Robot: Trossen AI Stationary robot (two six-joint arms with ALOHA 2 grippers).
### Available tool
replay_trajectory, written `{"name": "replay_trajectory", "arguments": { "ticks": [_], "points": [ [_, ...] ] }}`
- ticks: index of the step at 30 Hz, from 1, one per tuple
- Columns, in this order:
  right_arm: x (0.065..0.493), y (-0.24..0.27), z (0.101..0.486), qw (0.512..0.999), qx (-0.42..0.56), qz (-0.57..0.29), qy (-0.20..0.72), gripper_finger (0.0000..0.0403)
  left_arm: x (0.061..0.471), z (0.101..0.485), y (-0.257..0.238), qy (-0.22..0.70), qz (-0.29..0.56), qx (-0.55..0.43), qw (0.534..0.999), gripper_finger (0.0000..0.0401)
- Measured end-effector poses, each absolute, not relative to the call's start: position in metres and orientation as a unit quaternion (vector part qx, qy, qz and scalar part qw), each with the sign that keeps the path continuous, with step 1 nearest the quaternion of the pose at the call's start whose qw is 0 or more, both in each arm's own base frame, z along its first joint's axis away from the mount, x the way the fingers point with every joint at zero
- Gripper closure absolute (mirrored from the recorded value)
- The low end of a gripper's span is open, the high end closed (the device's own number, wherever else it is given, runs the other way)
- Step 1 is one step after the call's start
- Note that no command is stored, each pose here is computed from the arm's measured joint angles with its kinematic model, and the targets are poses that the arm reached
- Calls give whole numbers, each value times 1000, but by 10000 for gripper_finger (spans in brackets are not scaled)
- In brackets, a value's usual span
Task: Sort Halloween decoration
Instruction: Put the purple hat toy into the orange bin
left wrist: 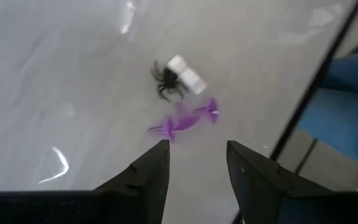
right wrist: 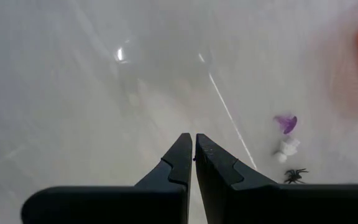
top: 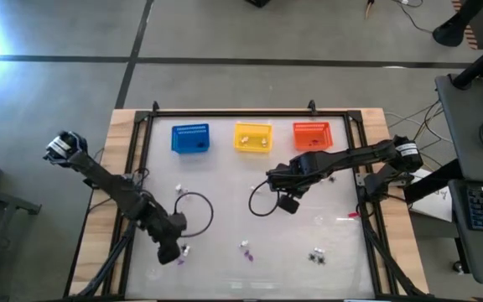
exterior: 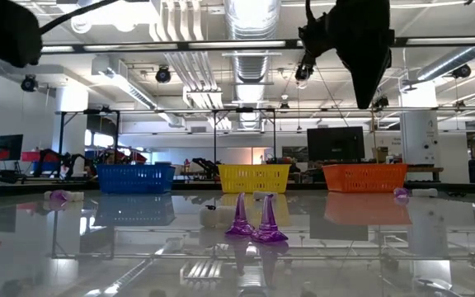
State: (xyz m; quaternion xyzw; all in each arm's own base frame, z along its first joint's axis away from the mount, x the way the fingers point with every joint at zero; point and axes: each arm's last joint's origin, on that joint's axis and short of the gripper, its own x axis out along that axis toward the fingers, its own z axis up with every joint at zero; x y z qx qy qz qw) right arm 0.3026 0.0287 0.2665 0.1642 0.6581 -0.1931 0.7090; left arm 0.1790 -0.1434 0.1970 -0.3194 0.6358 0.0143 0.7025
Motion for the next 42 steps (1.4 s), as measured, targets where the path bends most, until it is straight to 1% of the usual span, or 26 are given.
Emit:
{"name": "replay_trajectory", "arguments": {
  "ticks": [3,6,10,15,27,36,39,42],
  "points": [
    [303,29,266,711,154,-184,661,390,176,188,-148,653,43,-311,689,264],
    [302,29,266,711,153,-183,662,390,174,182,-152,666,54,-299,682,267],
    [302,29,267,712,149,-180,663,390,174,178,-156,670,54,-293,680,270],
    [302,29,267,712,146,-177,664,390,175,173,-164,663,44,-286,691,270],
    [301,38,267,714,136,-167,666,390,180,149,-172,682,67,-259,680,270],
    [300,44,267,715,131,-160,668,390,182,142,-175,690,70,-264,671,270],
    [300,44,267,715,131,-160,667,390,183,141,-175,690,72,-262,671,275],
    [300,45,267,715,132,-160,667,390,182,141,-175,690,73,-259,671,291]
  ]
}}
